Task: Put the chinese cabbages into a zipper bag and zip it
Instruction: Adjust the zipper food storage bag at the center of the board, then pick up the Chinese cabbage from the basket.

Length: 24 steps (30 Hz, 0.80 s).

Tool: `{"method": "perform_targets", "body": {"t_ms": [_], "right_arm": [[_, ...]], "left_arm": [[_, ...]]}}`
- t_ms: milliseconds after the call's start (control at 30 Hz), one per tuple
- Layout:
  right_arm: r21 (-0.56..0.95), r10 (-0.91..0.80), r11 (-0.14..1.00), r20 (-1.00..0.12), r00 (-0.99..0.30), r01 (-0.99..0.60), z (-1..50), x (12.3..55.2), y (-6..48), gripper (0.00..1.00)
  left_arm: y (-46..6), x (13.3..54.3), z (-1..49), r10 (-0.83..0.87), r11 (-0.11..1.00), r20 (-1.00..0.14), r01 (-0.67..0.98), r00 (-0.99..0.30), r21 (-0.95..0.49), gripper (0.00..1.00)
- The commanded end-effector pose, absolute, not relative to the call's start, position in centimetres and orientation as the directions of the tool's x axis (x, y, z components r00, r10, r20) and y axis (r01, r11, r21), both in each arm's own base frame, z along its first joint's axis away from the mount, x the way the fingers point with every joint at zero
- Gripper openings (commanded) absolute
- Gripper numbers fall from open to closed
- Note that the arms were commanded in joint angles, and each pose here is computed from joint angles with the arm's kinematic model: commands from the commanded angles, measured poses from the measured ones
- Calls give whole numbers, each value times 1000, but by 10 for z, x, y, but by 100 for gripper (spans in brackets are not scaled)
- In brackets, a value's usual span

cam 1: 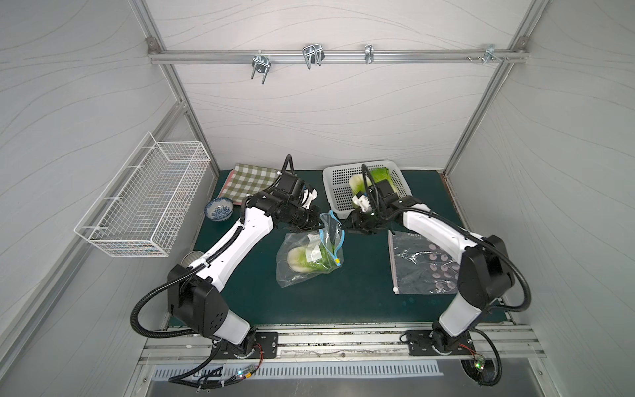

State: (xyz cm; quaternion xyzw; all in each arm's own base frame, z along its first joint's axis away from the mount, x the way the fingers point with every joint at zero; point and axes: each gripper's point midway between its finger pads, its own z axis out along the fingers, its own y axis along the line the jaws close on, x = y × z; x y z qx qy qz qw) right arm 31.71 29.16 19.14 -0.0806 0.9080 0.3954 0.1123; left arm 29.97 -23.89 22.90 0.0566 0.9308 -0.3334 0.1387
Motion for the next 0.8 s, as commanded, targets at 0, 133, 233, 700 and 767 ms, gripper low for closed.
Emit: {"method": "perform_targets", "body": {"t_ms": [0,133,233,700,767], "right_arm": [[610,47,747,-444,-895,-264,240,351,237,62],[373,101,920,-523,-847,-121,214,404,175,77],[317,92,943,-534,-840,-98,207,431,165,79],[-35,-209,972,-592,-779,-234,155,525,212,90],[-50,-230,968,-573,-787,-246,138,532,214,91]], "left_arm": [[-248,306,235,17,742,-338,238,-941,-626,0],[-248,302,229,23,742,-325,234,-946,-628,0],[-244,296,227,30,749,-326,237,-945,-619,0],[-239,292,220,35,763,-324,235,-945,-602,0],[-238,291,221,35,762,-329,238,-944,-602,0]]}}
